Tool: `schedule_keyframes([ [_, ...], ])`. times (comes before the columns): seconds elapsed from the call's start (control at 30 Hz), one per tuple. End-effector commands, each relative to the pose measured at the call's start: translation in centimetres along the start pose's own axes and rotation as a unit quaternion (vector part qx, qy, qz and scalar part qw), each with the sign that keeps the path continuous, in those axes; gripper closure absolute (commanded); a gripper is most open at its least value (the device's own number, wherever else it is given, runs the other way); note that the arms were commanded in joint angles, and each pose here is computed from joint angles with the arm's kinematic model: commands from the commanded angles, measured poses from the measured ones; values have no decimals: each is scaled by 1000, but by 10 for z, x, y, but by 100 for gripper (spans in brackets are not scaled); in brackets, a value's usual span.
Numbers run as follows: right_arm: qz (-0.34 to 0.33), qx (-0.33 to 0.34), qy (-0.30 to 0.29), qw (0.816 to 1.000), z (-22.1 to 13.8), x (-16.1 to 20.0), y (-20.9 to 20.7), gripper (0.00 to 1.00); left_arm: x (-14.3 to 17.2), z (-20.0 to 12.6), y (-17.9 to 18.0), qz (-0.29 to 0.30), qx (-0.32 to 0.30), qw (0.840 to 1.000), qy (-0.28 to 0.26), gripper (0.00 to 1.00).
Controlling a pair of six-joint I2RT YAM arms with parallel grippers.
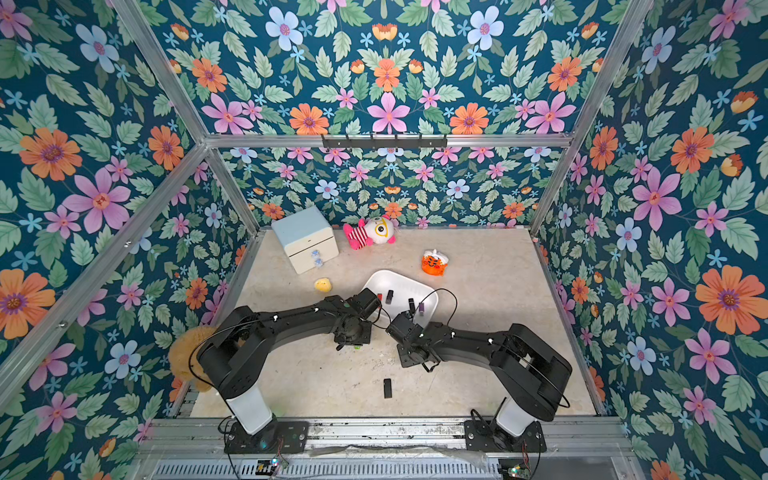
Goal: Put the usb flash drive into the storage box
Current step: Pick up the USB flash from the center of the board, then place the USB flash in the storage box.
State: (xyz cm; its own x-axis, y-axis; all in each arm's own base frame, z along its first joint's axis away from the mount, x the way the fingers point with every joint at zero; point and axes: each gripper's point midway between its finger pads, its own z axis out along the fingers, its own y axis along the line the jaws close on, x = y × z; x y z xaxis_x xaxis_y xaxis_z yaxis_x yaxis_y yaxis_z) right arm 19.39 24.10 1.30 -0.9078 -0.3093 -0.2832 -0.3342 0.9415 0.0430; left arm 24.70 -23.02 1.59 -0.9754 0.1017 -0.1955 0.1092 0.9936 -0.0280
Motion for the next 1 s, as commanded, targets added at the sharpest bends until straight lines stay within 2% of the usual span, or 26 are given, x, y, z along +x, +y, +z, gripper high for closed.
schedule_keyframes([
  [0.0,-1,27,57,998,-7,28,-13,100,15,3,3,3,0,1000,31,100],
  [0.2,7,15,33,999,-43,12,-10,100,14,-4,5,3,-3,1000,25,100],
  [0.5,22,21,-41,999,-110,-27,-20,100,10,-29,12,-1,-6,1000,10,100],
  [0.73,30,15,-58,998,-112,-76,-27,100,0,-56,17,-3,-10,1000,-7,100],
  [0.97,6,0,-58,998,-91,-122,-16,100,-10,-77,29,-11,-17,1000,-14,100],
])
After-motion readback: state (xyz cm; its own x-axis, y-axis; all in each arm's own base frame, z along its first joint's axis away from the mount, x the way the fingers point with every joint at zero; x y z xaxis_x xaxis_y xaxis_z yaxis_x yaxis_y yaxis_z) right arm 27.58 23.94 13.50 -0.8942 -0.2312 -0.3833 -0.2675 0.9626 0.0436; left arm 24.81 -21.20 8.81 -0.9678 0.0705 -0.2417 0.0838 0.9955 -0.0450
